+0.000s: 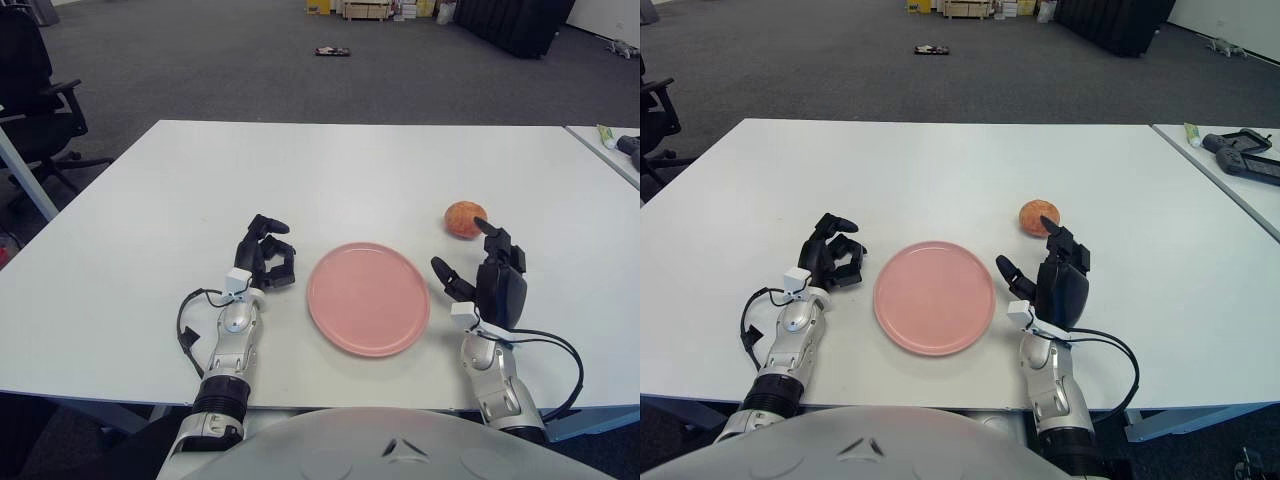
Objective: Put the apple into the plate.
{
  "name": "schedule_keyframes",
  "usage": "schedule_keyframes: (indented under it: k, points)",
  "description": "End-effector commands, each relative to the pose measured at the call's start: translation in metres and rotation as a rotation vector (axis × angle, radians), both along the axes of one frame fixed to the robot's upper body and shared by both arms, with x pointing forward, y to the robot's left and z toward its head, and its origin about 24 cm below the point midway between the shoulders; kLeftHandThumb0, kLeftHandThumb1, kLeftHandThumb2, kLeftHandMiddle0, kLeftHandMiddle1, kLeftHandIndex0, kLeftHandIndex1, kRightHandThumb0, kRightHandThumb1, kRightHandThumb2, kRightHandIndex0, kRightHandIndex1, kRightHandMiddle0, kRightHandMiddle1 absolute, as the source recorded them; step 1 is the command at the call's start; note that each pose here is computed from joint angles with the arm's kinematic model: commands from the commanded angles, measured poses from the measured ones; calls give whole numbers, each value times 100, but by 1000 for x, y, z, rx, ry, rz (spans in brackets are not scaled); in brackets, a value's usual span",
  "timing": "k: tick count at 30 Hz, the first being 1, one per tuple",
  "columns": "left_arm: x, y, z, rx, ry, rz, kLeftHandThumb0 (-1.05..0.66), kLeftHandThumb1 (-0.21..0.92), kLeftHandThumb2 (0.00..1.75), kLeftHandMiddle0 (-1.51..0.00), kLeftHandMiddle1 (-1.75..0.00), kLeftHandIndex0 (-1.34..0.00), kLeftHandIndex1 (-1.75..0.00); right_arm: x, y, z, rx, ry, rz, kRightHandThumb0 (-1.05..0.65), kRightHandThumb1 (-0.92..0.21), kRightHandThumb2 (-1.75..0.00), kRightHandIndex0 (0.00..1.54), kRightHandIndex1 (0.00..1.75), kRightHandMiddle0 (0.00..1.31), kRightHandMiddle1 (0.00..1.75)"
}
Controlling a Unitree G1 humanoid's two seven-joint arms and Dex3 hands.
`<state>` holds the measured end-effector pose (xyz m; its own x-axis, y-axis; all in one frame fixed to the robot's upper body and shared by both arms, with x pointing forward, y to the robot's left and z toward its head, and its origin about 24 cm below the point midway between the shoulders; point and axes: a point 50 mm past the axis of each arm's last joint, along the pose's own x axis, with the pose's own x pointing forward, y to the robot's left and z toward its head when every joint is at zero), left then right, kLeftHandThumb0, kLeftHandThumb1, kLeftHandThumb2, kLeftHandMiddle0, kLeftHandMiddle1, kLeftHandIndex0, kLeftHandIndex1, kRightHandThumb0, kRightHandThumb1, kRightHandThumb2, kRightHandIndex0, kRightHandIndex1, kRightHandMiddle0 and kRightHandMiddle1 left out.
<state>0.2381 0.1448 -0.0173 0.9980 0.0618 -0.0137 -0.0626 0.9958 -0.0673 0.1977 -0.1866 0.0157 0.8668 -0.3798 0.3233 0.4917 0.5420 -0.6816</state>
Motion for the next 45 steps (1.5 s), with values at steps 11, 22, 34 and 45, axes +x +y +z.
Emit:
schedule_keyframes:
  k: [11,22,34,45]
  points:
    - [-6,0,-9,-7,55,5,-1,30,126,-72,-148,-45,-175,21,-10,17,-67,61,-17,-88,-60,-52,0,0,0,0]
    - [-5,1,-10,31,67,4,-1,30,127,-70,-153,-43,-175,56,-12,35,-73,208,-12,-98,-68,-34,0,0,0,0]
    - [-4,2,-8,20,52,5,-1,31,126,-69,-153,-43,-175,88,-17,38,-89,273,-6,-99,-69,-28,0,0,0,0]
    - [-5,1,-8,-1,48,9,-1,31,125,-71,-148,-45,-175,127,-24,29,-48,354,5,-84,-63,-25,0,0,0,0]
